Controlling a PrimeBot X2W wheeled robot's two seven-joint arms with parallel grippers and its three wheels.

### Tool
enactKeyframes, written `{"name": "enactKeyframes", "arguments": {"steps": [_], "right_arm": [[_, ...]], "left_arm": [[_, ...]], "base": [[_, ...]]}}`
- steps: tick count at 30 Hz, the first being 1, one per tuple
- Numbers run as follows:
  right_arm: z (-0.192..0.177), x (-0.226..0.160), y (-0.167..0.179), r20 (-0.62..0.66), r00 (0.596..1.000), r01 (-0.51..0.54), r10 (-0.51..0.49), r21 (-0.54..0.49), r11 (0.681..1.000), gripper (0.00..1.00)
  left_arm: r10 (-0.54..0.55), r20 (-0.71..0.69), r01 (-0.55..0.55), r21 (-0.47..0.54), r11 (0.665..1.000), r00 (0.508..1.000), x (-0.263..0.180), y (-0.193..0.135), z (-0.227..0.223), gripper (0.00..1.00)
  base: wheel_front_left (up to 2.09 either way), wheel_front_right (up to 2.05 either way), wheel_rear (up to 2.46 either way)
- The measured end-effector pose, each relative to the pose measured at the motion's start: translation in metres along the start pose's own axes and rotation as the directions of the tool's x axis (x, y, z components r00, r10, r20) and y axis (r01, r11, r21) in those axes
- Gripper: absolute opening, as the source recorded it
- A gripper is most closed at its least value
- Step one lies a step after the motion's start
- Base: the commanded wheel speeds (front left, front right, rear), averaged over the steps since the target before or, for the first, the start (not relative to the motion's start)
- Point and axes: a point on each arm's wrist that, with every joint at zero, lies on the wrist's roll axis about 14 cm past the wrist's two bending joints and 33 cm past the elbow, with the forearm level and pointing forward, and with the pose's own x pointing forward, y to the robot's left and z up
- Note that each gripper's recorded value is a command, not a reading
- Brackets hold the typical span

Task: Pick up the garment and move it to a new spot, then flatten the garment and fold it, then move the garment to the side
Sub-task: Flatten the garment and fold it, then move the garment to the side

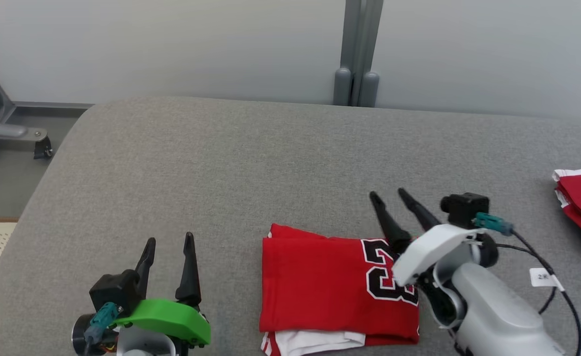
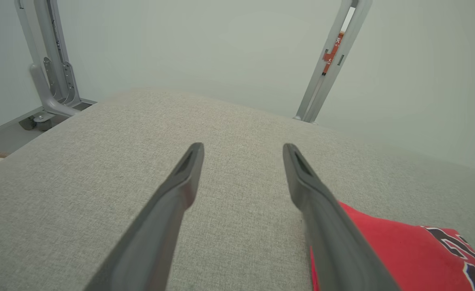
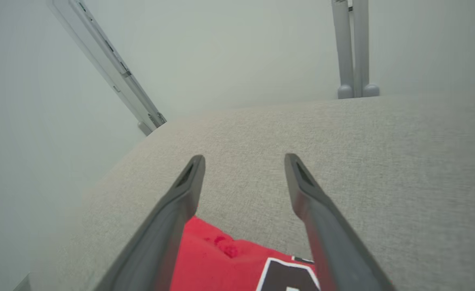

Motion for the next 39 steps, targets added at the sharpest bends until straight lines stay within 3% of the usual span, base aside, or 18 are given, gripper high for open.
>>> {"name": "enactKeyframes", "arguments": {"steps": [7, 16, 26, 39], "right_arm": [[0.04, -0.042, -0.063, 0.154, 0.974, 0.191, -0.169, -0.14, 0.972, 1.0], [0.043, -0.104, -0.07, 0.258, 0.925, 0.338, -0.279, -0.223, 0.914, 1.0], [0.037, -0.135, -0.059, 0.279, 0.911, 0.362, -0.303, -0.193, 0.912, 1.0], [0.033, -0.137, -0.058, 0.273, 0.911, 0.359, -0.309, -0.156, 0.92, 1.0]], "left_arm": [[-0.08, 0.036, 0.079, 0.019, 0.997, 0.996, 0.01, -0.026, 0.001, 1.0], [-0.105, -0.008, 0.105, 0.047, 0.993, 0.994, 0.006, -0.032, -0.02, 1.0], [-0.104, -0.031, 0.104, 0.012, 0.994, 0.994, -0.005, -0.033, -0.031, 1.0], [-0.103, -0.011, 0.103, 0.027, 0.994, 0.995, -0.012, -0.029, -0.027, 1.0]], "base": [[0.0, 0.0, 0.0], [0.0, 0.0, 0.0], [0.0, 0.0, 0.0], [0.0, 0.0, 0.0]]}}
